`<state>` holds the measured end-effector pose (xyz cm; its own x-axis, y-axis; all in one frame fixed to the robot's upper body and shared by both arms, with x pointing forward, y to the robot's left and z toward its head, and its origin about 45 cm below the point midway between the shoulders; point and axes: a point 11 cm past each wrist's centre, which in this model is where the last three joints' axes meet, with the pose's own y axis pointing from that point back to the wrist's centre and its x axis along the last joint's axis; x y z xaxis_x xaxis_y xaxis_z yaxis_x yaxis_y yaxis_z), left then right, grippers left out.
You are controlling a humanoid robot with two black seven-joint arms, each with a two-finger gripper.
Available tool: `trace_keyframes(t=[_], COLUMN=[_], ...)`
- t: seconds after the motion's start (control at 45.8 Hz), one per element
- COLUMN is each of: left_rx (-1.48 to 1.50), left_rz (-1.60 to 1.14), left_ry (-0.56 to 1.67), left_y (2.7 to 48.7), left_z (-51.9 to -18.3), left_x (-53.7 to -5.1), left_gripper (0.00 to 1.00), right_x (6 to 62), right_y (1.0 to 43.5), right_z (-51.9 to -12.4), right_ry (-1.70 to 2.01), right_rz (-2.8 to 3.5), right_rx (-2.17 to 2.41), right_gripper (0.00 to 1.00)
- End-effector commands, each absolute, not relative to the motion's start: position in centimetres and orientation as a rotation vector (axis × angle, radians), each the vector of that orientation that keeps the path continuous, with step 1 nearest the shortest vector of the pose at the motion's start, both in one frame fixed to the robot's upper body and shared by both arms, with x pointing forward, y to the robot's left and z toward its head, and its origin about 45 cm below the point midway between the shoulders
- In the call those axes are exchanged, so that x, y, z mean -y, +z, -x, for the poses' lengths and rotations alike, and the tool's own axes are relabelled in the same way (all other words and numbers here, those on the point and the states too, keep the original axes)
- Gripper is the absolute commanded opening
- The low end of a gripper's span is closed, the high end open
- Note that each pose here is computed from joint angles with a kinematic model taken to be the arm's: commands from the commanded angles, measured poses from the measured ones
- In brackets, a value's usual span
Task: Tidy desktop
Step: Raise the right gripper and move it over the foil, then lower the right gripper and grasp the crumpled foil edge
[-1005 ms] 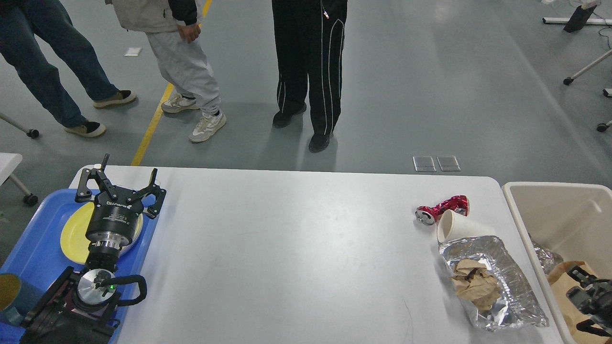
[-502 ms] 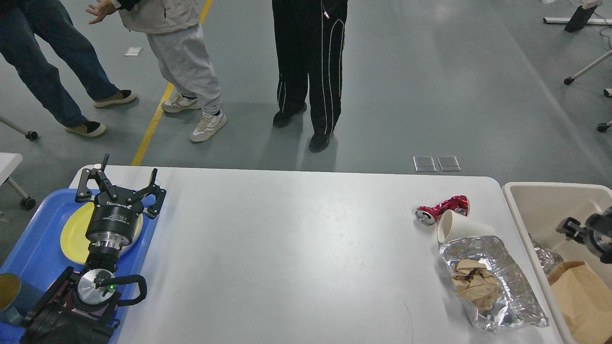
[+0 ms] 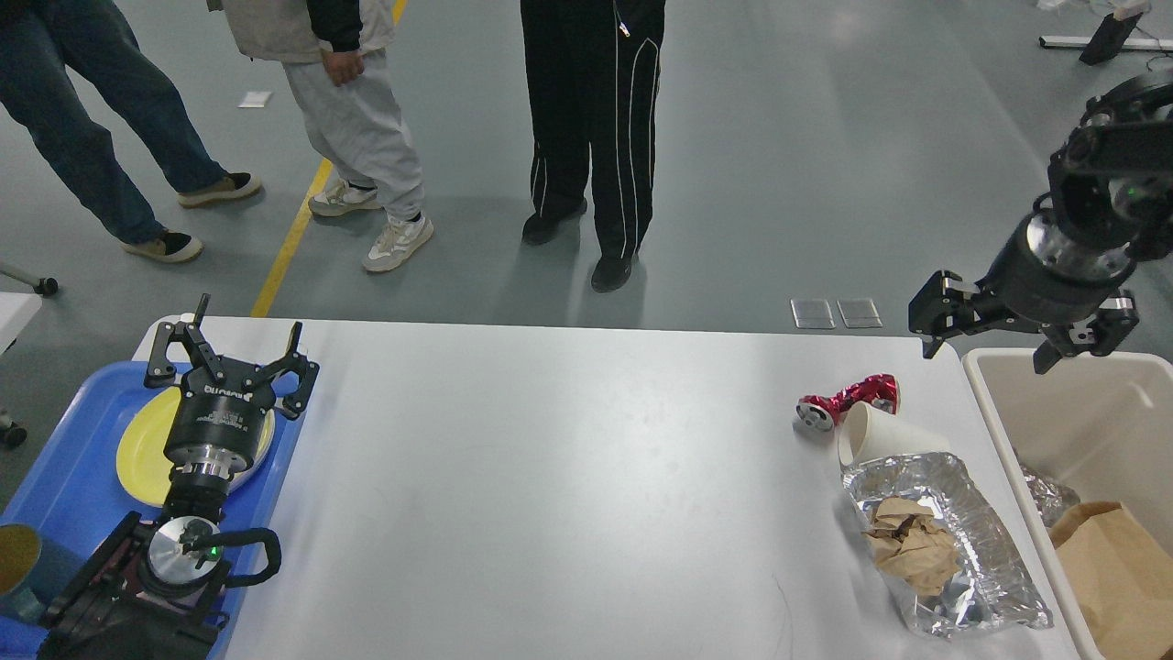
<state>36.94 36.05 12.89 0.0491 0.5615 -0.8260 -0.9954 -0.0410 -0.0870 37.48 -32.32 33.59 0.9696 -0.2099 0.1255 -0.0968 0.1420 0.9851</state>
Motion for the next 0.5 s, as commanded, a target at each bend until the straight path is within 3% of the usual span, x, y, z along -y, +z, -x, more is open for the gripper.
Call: trace_keyframes(t=[0.0, 0.153, 0.48], left_rx=[-0.681, -0.681, -0.682], left_rz=[0.839, 0.839, 0.837], left_ry=[1.428, 1.428, 1.427], left_y=[12.9, 12.9, 12.9], left_z=[-36.9, -36.9, -37.0], left_x=[-36.0, -36.0, -36.0], left_gripper=[0.97, 0.97, 0.97], right_x=[29.3, 27.0, 28.7], right_y=[35.5, 37.7, 37.6], right_z=[-34.7, -31.7, -31.7], right_ry=[-0.095, -0.07, -0.09], right_rz=[-1.508, -1.56, -1.559], right_rx=[0.189, 0.143, 0.21], right_gripper=[1.0, 1.0, 1.0])
